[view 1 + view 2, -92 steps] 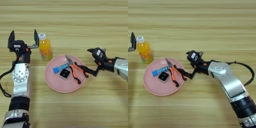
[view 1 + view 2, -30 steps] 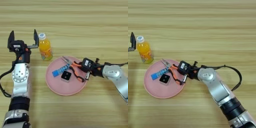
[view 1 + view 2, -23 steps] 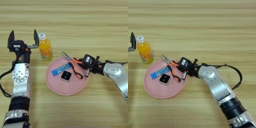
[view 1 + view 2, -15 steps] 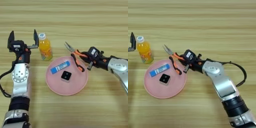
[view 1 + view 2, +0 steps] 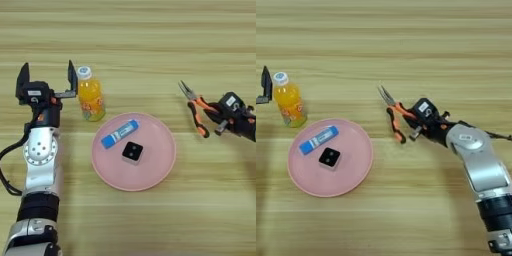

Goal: Move the objects on the table

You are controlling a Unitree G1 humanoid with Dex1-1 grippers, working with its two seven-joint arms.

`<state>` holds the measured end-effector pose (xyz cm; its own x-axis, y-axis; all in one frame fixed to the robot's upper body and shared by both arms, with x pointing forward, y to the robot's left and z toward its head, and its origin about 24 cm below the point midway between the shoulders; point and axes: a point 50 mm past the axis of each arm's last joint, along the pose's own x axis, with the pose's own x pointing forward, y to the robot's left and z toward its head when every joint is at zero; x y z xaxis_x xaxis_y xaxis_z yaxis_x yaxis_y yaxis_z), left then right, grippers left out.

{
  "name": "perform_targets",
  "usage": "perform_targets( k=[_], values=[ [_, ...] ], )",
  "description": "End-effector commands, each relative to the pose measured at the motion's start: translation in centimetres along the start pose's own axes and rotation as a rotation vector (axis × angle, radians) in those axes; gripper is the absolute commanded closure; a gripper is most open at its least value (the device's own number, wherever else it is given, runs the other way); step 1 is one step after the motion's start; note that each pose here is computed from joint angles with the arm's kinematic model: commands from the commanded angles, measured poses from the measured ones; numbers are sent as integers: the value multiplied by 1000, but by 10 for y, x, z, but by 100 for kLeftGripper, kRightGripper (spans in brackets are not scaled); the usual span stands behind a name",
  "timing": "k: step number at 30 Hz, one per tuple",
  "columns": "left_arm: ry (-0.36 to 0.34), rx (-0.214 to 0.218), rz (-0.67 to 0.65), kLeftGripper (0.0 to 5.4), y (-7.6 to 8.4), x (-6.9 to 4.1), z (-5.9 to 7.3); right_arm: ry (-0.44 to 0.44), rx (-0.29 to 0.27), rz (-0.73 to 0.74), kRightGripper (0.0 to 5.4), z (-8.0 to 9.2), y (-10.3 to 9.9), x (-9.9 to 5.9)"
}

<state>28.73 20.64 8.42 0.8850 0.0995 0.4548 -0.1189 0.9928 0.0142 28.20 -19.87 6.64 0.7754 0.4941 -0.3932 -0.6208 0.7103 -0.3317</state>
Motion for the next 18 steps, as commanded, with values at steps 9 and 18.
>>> perform_targets(
  k=[9, 18],
  values=[
    [-9, -5, 2, 0, 3, 3, 1, 74, 34, 43, 460, -29, 12, -7],
    [-8, -5, 1, 0, 4, 3, 1, 90, 88, 77, 422, -36, 18, -9]
  ],
)
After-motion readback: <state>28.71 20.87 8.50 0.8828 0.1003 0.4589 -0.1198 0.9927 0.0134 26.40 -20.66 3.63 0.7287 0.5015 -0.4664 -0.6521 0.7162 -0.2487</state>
